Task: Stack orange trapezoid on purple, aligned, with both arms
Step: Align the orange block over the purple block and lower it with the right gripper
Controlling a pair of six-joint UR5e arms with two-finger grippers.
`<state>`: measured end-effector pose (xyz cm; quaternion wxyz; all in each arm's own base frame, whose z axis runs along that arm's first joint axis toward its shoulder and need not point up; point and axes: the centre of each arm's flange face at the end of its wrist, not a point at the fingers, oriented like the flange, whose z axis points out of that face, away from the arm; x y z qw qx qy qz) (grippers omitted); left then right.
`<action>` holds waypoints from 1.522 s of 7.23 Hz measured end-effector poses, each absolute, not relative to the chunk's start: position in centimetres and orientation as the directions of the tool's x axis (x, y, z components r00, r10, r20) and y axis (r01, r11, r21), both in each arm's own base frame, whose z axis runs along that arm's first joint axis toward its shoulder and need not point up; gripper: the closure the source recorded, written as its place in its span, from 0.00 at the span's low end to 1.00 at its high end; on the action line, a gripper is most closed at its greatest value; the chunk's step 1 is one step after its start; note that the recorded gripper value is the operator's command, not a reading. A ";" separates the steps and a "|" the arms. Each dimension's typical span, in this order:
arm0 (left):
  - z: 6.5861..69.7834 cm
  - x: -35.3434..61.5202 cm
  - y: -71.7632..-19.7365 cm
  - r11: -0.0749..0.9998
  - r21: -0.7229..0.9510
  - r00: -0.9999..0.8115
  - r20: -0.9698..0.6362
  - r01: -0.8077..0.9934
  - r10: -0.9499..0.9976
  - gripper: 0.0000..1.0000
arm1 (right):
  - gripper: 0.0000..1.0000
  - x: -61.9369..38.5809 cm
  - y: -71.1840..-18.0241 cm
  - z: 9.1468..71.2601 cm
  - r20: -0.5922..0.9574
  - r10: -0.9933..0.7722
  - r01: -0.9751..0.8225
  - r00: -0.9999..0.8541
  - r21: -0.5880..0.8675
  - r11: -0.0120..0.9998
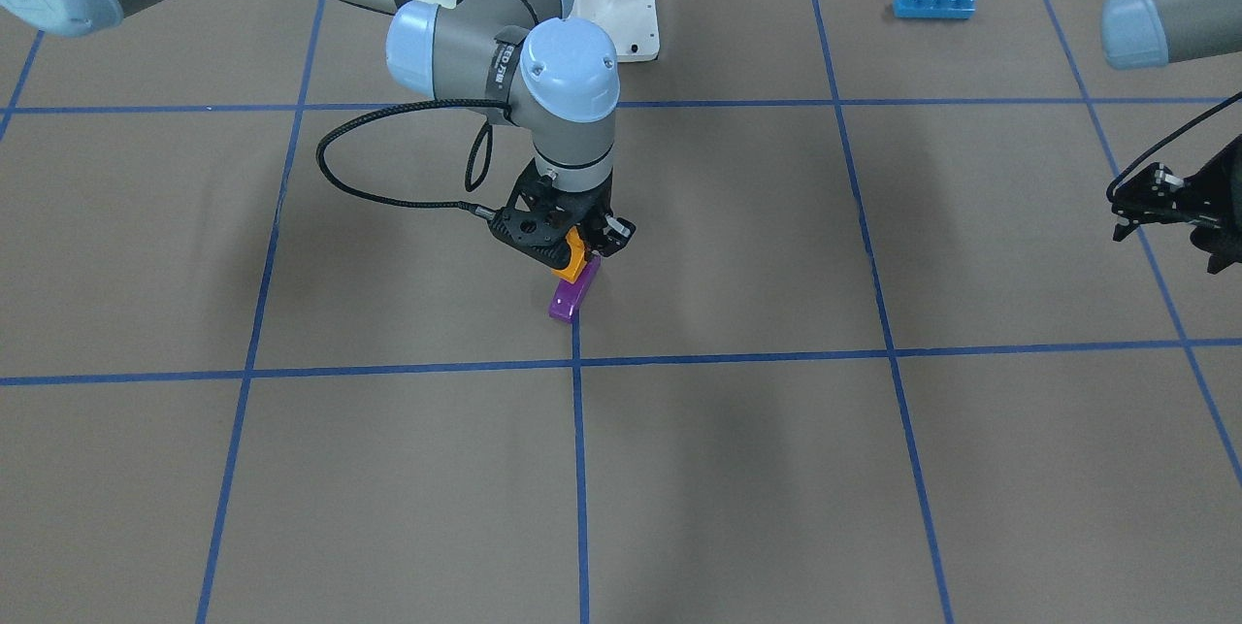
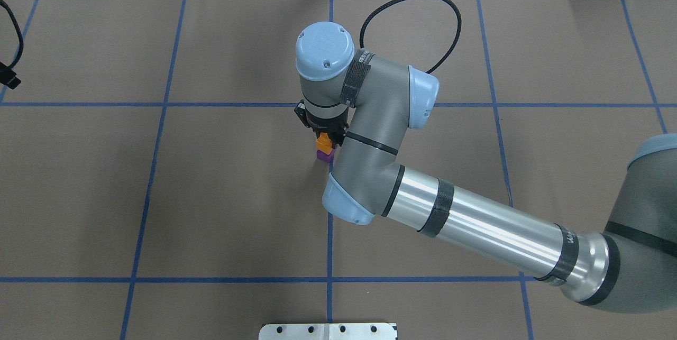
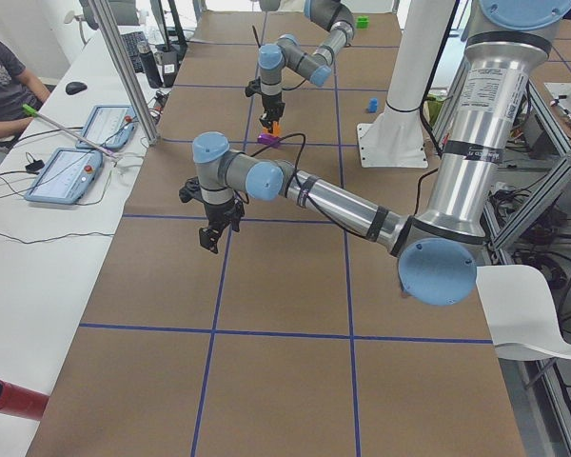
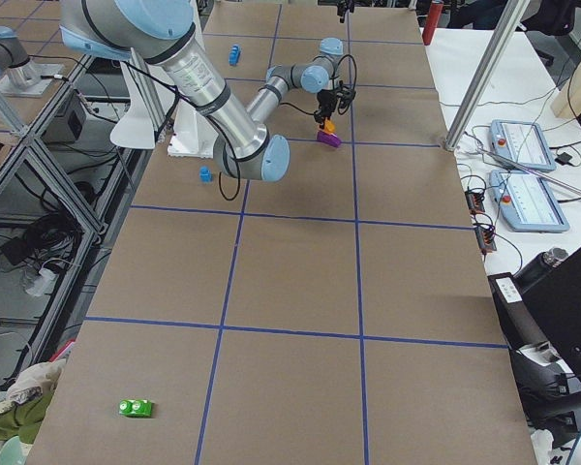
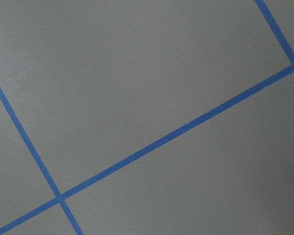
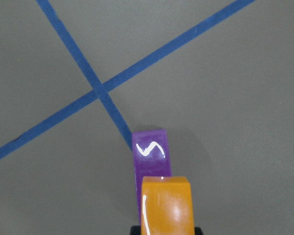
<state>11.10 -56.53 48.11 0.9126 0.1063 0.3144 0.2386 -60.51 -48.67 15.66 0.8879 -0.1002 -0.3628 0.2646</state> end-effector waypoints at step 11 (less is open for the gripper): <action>48.8 11.0 -56.2 0.867 0.337 0.691 -0.526 -0.366 0.496 0.00 | 1.00 -62.0 -48.1 16.8 0.581 0.530 -0.393 0.618 -0.355 0.848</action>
